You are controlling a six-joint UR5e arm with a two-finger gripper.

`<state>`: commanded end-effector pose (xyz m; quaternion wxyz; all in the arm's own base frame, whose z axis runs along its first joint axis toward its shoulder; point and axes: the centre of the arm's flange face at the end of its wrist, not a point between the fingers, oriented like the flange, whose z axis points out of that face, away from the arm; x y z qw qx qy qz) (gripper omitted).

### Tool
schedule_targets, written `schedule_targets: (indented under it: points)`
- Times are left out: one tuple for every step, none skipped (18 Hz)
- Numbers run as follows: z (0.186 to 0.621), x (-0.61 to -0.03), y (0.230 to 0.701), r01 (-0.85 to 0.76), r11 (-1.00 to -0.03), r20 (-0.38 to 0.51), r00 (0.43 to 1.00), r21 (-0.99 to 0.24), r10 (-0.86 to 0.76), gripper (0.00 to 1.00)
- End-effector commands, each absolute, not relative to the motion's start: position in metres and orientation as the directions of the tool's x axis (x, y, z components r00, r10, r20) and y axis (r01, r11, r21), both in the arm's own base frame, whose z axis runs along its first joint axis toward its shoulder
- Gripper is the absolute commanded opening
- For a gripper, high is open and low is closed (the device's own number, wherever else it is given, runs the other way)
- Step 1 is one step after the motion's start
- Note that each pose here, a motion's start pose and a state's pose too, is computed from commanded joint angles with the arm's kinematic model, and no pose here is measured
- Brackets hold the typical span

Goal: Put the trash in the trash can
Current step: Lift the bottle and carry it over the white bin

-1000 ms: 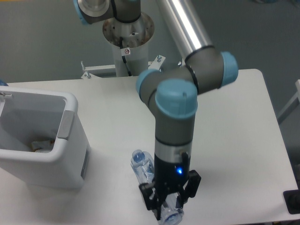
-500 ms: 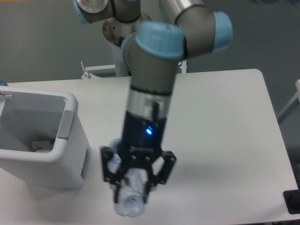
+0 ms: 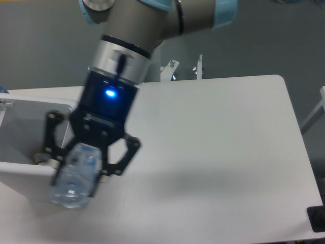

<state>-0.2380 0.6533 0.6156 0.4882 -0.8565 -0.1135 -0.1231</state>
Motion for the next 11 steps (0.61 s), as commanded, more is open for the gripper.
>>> schedule_targets:
  points:
    - [0.614,-0.225,0.658,0.308,-0.506,0.324,0.944,-0.806,0.058,0.51]
    - [0.613,-0.213,0.662,0.299,-0.512,0.325,0.945,-0.805,0.041,0.51]
    - [0.61,-0.202,0.665,0.294,-0.521,0.328,0.944,-0.801,0.028,0.51]
    - [0.609,-0.194,0.665,0.29,-0.527,0.33,0.944,-0.799,0.019,0.52]
    - [0.606,-0.186,0.666,0.287,-0.536,0.333,0.943,-0.794,0.012,0.52]
    - [0.598,-0.18,0.668,0.285,-0.547,0.338,0.941,-0.787,0.005,0.52]
    - [0.596,-0.178,0.667,0.285,-0.552,0.34,0.94,-0.784,0.004,0.52]
    - [0.595,-0.176,0.666,0.283,-0.554,0.339,0.941,-0.783,0.001,0.52]
    - [0.596,-0.174,0.665,0.275,-0.554,0.333,0.943,-0.785,-0.004,0.52]
    - [0.597,-0.17,0.665,0.27,-0.554,0.331,0.943,-0.788,-0.012,0.53]
    - [0.593,-0.165,0.666,0.269,-0.562,0.335,0.942,-0.782,-0.015,0.54]
